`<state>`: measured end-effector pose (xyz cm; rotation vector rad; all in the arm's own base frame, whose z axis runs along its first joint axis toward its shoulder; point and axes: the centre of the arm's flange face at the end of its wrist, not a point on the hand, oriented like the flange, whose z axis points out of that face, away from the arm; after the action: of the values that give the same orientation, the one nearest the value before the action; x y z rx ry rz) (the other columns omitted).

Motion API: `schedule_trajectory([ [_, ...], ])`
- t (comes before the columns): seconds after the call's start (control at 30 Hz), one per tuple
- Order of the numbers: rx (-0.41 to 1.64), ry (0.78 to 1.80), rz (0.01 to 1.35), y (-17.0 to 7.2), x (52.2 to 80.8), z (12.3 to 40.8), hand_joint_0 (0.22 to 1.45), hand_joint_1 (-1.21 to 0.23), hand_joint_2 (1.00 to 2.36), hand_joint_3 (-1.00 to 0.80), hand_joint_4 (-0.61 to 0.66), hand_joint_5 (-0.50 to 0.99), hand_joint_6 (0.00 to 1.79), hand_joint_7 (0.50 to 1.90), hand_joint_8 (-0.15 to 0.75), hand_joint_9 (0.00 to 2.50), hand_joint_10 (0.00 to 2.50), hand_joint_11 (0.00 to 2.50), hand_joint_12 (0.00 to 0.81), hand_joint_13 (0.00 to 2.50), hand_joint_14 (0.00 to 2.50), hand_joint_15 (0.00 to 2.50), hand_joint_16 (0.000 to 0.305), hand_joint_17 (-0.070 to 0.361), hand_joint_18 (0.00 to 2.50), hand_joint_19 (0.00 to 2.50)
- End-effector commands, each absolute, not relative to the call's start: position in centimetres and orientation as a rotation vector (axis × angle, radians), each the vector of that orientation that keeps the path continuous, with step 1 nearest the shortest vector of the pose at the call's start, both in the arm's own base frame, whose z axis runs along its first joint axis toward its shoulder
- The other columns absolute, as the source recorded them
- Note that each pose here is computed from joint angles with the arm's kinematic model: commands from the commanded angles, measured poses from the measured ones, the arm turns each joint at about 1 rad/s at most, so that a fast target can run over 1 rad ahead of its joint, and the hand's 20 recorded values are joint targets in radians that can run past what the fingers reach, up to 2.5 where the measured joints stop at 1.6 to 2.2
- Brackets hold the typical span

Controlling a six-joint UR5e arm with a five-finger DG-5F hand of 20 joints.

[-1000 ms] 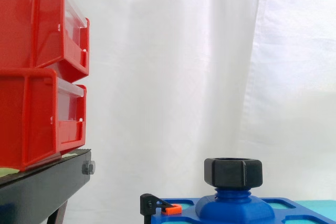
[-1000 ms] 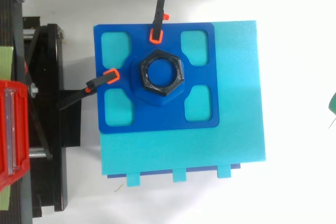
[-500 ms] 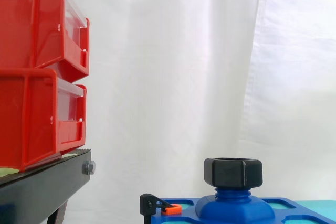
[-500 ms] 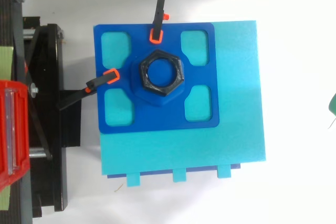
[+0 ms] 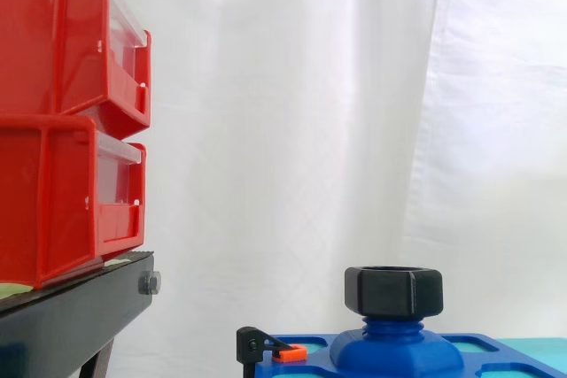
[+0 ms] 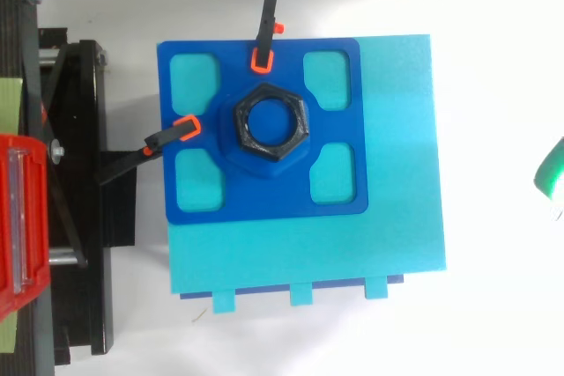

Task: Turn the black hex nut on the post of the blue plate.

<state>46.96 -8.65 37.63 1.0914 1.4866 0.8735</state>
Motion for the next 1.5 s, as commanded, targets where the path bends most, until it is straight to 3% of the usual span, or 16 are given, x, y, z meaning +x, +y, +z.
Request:
schedule_trajectory([
  [0.0,1.102,1.507,0.862,-8.4,48.0,36.0,0.50,-0.50,1.00,-0.50,0.16,-0.19,0.50,0.71,0.242,0.62,0.00,0.04,0.322,0.58,0.01,0.18,0.055,0.124,0.45,0.34],
  [0.27,1.083,1.512,0.850,-8.1,53.7,36.2,0.50,-0.50,1.00,-0.50,0.17,-0.19,0.50,0.70,0.246,0.65,0.00,0.04,0.323,0.59,0.01,0.18,0.055,0.123,0.47,0.34],
  [0.6,0.915,1.514,0.749,-7.9,55.3,39.8,0.51,-0.49,1.00,-0.50,0.18,-0.19,0.50,0.71,0.251,0.66,0.00,0.05,0.329,0.60,0.01,0.18,0.054,0.122,0.49,0.37],
  [0.77,0.872,1.505,0.723,-7.6,55.6,40.0,0.51,-0.49,1.00,-0.50,0.18,-0.19,0.50,0.70,0.251,0.65,0.00,0.04,0.330,0.60,0.01,0.18,0.054,0.122,0.50,0.37],
  [0.97,0.761,1.507,0.656,-7.4,59.2,38.6,0.51,-0.50,1.00,-0.50,0.17,-0.19,0.50,0.70,0.250,0.62,0.00,0.05,0.336,0.59,0.01,0.18,0.055,0.123,0.50,0.37],
  [1.2,0.631,1.601,0.596,-6.7,62.8,39.6,0.50,-0.49,1.00,-0.50,0.17,-0.19,0.50,0.70,0.247,0.59,0.00,0.03,0.342,0.57,0.01,0.18,0.055,0.124,0.49,0.38],
  [1.47,0.492,1.637,0.505,-6.3,64.1,39.5,0.50,-0.49,1.00,-0.50,0.17,-0.20,0.50,0.70,0.247,0.58,0.00,0.03,0.346,0.55,0.01,0.17,0.055,0.123,0.49,0.38],
])
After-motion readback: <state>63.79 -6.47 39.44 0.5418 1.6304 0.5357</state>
